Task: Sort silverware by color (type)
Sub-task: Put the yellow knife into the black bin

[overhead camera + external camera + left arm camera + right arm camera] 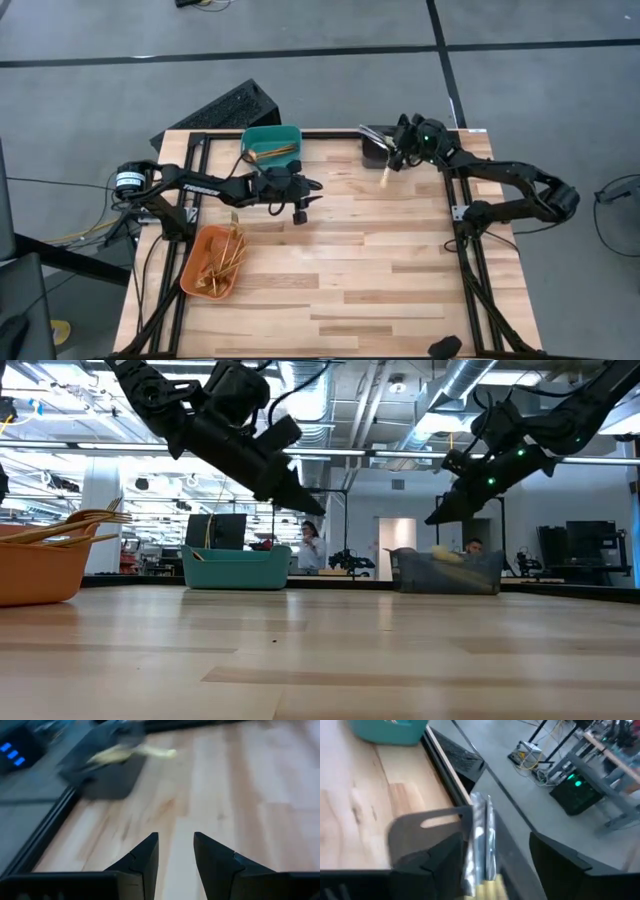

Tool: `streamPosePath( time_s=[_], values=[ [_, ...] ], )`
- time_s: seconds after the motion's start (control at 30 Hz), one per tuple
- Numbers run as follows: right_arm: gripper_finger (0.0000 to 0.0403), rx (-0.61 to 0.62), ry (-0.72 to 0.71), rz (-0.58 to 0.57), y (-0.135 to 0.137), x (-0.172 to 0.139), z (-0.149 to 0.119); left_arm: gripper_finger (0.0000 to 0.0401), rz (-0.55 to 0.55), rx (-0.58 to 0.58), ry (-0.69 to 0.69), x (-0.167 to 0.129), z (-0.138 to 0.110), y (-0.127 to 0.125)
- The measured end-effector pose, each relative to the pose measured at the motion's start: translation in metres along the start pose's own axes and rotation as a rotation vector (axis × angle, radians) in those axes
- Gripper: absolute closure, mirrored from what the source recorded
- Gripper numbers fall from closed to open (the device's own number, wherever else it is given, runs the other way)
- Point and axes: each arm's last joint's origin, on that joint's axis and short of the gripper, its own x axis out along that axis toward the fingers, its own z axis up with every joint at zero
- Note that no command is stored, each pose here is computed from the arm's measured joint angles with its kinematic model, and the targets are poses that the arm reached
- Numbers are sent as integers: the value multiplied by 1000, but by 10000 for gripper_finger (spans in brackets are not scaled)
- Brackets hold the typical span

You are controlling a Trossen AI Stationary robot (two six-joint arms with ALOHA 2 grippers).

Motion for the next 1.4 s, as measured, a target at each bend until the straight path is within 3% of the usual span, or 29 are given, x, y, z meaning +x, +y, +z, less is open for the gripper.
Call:
streamPosePath(
  time_s=[0.1,0.27,0.37,0.5,0.63,0.77,0.93,1.17,1.4],
  values=[
    [152,84,-21,87,10,-5,5,289,38,-24,36,-1,-4,1],
    [188,258,-103,367,40,-19,22,289,-39,-24,-101,-21,1,-1],
    [213,272,-143,485,65,-34,30,289,-19,-9,-182,-40,0,3],
    [250,242,-236,602,92,-62,45,289,-71,48,-402,-76,2,3],
    [285,209,-413,652,99,-98,64,289,-64,36,-522,-108,-11,2],
    [314,195,-564,668,90,-132,72,289,-18,-4,-574,-131,-27,3],
    [345,203,-620,674,76,-158,66,289,4,-46,-624,-146,-39,2],
    [385,189,-703,638,68,-175,54,289,33,-61,-694,-152,-56,0],
    [378,271,-844,573,80,-164,13,289,141,-148,-776,-161,-75,0]
  ],
)
